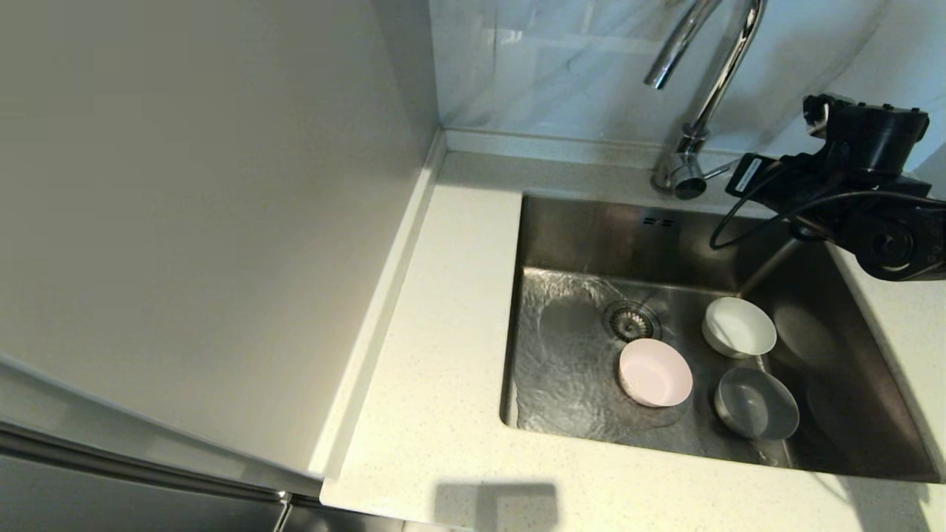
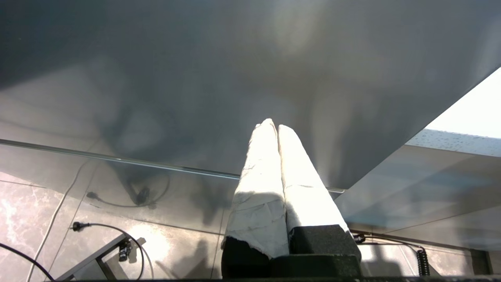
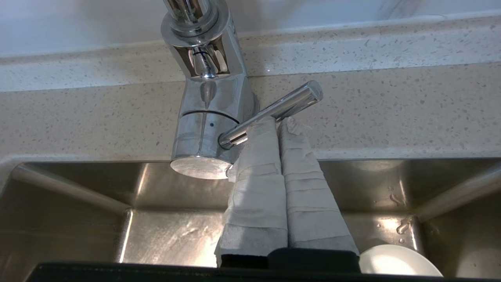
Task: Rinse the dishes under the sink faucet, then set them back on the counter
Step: Turn off the faucet
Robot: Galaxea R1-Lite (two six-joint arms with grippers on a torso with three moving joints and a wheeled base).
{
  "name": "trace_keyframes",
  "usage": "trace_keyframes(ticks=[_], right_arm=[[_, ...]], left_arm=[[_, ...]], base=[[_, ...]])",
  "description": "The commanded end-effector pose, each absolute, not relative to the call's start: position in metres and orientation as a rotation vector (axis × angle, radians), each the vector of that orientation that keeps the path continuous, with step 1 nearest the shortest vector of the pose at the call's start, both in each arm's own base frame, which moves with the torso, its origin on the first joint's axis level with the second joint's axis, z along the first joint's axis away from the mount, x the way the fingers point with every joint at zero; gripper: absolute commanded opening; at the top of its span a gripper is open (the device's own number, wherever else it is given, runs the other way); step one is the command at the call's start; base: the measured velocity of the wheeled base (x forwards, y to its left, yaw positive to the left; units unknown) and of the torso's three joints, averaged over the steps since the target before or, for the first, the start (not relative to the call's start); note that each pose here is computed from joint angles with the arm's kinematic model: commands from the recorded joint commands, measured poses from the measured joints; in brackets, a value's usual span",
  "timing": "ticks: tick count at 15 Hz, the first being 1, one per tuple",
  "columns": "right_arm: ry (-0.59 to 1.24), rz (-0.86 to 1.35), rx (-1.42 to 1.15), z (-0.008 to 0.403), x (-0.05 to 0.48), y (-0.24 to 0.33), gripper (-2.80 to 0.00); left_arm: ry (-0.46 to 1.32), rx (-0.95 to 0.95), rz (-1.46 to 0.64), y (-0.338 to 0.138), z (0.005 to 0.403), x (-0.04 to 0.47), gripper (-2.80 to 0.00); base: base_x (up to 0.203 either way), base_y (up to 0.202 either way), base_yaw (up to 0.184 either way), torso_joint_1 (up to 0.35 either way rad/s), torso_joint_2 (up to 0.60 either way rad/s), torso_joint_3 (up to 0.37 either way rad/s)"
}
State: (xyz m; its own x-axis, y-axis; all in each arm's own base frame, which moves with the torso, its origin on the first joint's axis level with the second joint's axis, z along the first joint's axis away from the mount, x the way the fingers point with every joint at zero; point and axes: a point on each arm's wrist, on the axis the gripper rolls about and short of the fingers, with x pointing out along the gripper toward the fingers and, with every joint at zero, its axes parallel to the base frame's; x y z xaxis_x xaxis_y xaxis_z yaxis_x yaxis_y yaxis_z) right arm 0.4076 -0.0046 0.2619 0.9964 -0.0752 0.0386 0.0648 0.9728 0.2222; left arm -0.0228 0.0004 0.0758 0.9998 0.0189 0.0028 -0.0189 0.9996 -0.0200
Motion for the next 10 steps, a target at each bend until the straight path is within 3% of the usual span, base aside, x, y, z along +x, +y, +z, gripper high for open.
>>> trace_keyframes(ticks=[1,6,10], right_arm=[[-0.055,-0.068,0.225,0.262,0.411,-0.005,-2.80],[-0.079,-0.069,0.226,0.276,0.396,-0.005,-2.80],[-0.034,-0.076,0.225,0.279,0.329,-0.005,-2.80]], left_arm=[[-0.006,-0.020,0.020,0.000,0.076,-0.023,-2.80],[-0.006,-0.020,0.020,0.000,0.076,-0.023,-2.80],[-0.006,-0.021,0.019,0.000,0.076,-0.023,-2.80]], base=[[0.000,0.000,0.000,0.000,0.00,0.000],[0.000,0.000,0.000,0.000,0.00,0.000],[0.000,0.000,0.000,0.000,0.00,0.000]])
